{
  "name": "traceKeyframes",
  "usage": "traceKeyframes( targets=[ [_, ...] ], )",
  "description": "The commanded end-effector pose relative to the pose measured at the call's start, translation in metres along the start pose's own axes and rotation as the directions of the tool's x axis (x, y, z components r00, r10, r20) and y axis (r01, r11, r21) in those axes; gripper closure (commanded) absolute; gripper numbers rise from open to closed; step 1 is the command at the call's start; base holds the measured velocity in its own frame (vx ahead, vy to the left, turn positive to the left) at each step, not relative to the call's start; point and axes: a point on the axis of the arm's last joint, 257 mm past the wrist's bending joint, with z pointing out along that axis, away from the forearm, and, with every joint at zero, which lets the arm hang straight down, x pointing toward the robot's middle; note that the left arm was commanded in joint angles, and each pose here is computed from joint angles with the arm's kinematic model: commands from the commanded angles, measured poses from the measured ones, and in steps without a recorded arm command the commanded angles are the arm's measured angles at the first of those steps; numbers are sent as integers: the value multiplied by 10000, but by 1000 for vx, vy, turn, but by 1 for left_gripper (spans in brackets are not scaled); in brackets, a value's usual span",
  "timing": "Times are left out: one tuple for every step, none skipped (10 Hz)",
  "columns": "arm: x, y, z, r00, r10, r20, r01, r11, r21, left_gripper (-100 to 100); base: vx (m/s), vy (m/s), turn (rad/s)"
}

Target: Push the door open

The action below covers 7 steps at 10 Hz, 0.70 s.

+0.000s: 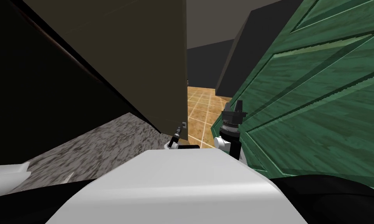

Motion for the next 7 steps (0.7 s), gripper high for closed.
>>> traceKeyframes(
  targets=[
    [12,-1,0,10000,-18,-11,18,10000,-9,-100,-197,21,8],
    [25,-8,3,10000,-46,-14,46,10000,0,-100,-199,11,41],
    [44,-16,8,10000,-83,-18,83,10000,11,-100,-182,6,57],
    [67,-25,13,9999,-128,-23,129,9999,25,-100,-179,7,41],
    [91,-34,20,9998,-178,-29,178,9998,39,-100,-218,1,38],
    [127,-48,28,9997,-247,-37,247,9997,59,-100,-203,2,44],
    [110,-39,23,9998,-208,-32,208,9998,48,-100,-82,1,5]
  ],
)
